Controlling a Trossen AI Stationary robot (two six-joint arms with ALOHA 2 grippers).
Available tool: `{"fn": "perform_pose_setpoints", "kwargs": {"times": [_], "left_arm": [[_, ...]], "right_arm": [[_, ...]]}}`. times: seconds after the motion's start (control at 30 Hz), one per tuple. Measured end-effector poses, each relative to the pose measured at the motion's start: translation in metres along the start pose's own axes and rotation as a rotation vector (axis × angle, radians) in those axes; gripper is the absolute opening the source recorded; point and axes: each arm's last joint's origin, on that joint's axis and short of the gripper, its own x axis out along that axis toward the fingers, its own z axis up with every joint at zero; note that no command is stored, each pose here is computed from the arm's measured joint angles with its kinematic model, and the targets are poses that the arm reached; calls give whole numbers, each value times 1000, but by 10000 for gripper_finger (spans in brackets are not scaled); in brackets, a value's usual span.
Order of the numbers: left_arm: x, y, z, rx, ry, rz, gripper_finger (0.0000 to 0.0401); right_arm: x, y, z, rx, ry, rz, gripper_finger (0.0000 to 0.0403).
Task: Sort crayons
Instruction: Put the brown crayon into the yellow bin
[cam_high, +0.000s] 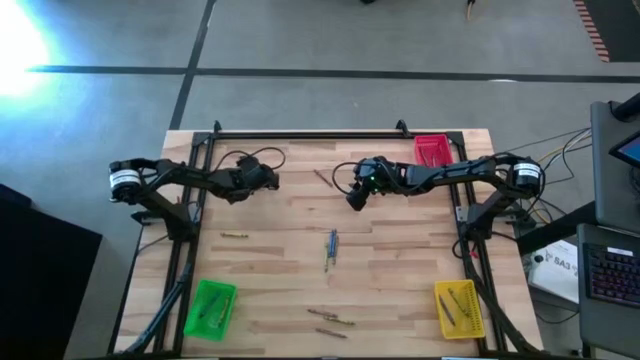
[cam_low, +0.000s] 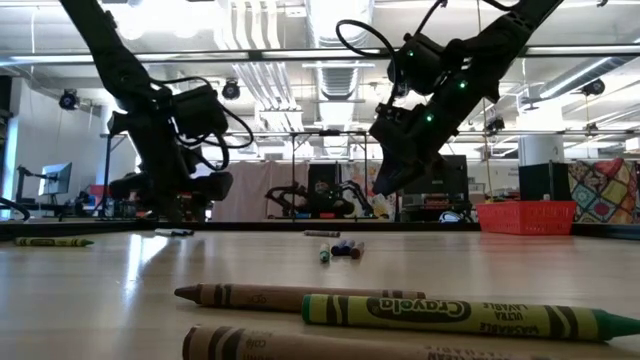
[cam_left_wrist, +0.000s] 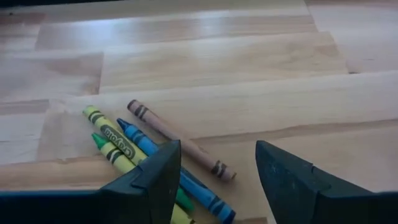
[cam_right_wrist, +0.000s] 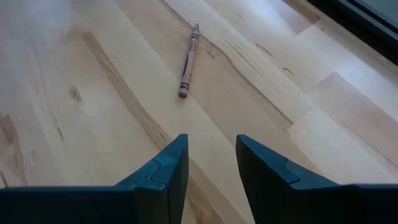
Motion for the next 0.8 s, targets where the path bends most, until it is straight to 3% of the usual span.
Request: {"fn": "perform_pose_setpoints", "kwargs": {"times": [0.2,0.5,0.8], "left_arm": [[1,3,-1,-20,-17,23,183],[16,-2,-9,-14,5,29,140],[34,-23,-7,99,39,56,128]], "right_arm": [[0,0,0,0,-1,0,125],[0,0,0,1,-1,0,125],[0,0,0,-1,-1,0,125]]}}
